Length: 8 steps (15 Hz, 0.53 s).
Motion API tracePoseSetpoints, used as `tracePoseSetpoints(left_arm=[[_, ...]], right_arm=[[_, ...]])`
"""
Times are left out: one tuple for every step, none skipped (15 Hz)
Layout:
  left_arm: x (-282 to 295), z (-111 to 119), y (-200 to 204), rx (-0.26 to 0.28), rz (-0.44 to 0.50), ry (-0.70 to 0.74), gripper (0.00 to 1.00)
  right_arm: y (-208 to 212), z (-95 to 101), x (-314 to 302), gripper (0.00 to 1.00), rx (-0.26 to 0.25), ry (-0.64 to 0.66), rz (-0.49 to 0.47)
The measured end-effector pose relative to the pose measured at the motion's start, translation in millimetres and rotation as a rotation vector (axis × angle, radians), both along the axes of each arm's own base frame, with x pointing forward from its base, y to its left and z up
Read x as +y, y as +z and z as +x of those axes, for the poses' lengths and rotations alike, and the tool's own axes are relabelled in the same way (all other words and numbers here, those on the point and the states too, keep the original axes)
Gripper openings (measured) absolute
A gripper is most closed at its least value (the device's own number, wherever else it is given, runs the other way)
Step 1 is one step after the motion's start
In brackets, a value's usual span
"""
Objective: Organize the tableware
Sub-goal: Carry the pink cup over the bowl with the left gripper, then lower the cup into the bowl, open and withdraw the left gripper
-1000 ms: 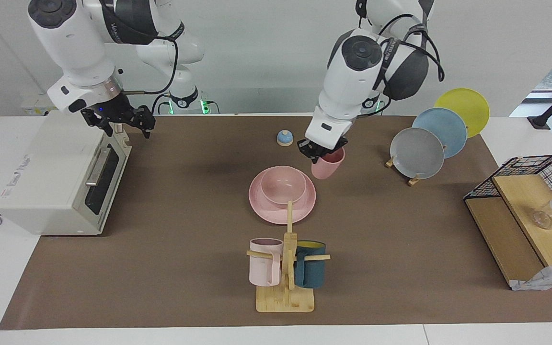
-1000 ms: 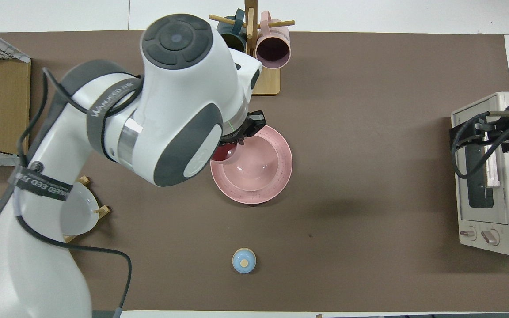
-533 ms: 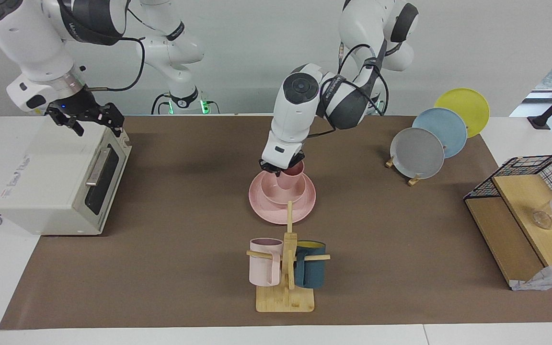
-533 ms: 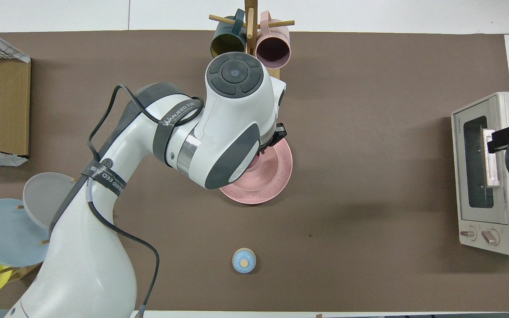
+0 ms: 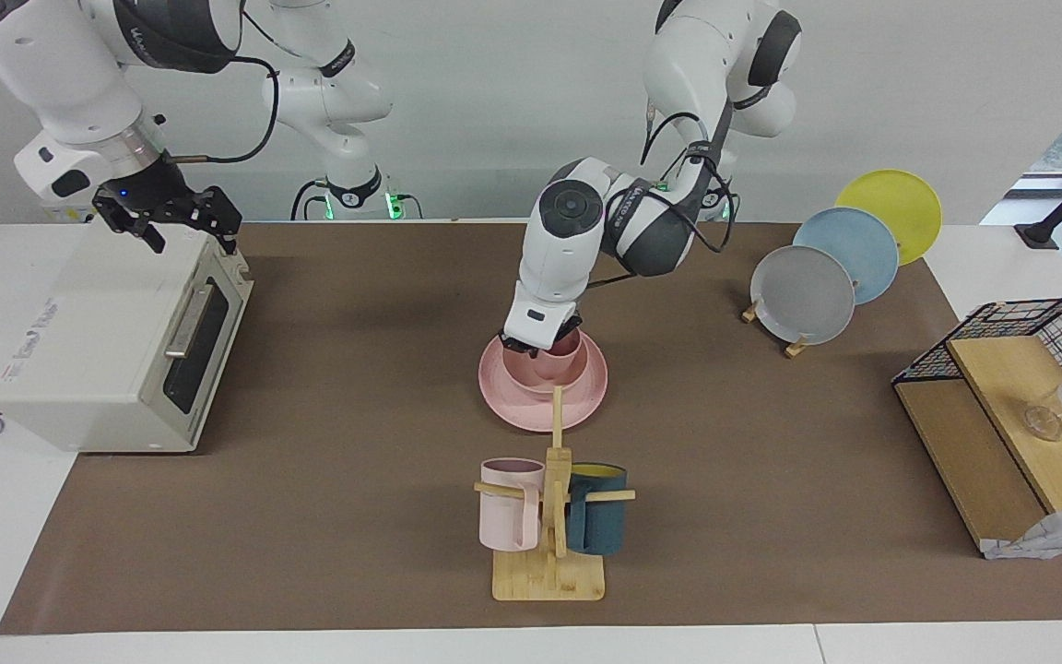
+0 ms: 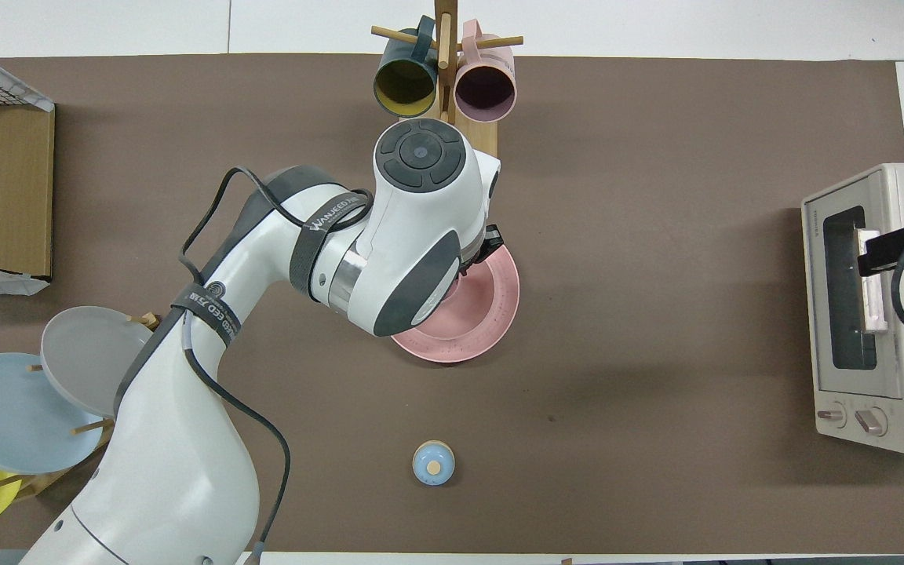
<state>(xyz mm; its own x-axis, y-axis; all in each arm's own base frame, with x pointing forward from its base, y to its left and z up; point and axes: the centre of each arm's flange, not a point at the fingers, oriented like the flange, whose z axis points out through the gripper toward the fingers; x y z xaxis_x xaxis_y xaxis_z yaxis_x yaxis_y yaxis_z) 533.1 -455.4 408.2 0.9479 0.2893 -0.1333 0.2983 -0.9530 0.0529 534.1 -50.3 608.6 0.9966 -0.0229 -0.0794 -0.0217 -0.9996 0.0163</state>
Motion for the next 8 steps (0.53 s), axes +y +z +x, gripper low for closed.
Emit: tracePoseSetpoints(left_arm=[[-0.1, -0.2, -2.4, -0.002, -0.001, 0.001, 0.04], [-0.1, -0.2, -4.1, -0.004, -0.003, 0.002, 0.04], [0.0, 0.0, -5.8, -0.008, -0.004, 0.002, 0.04], [0.4, -0.1, -8.7, -0.012, -0.001, 0.001, 0.04], [0.7, -0.4, -12.4, -0.017, 0.002, 0.0, 0.04], [0.2, -1.8, -16.7, -0.018, 0.003, -0.002, 0.04], [-1.0, -3.5, -20.6, -0.019, 0.003, -0.004, 0.04], [-2.2, -5.2, -23.5, -0.02, 0.003, -0.006, 0.04]], right_arm=[[1.1, -0.3, 5.0, 1.0, -0.001, 0.007, 0.0], [1.7, -0.4, 9.0, 1.0, -0.001, 0.013, -0.001], [1.7, -0.2, 12.3, 1.0, -0.001, 0.017, -0.001], [1.6, 0.0, 14.1, 1.0, -0.001, 0.018, -0.001], [1.5, 0.1, 14.8, 1.0, -0.001, 0.018, -0.001], [1.4, 0.3, 15.8, 1.0, -0.001, 0.02, -0.001], [0.9, 0.8, 17.2, 1.0, 0.001, 0.023, -0.001], [-1.5, 1.9, 18.7, 1.0, 0.006, 0.025, -0.002]])
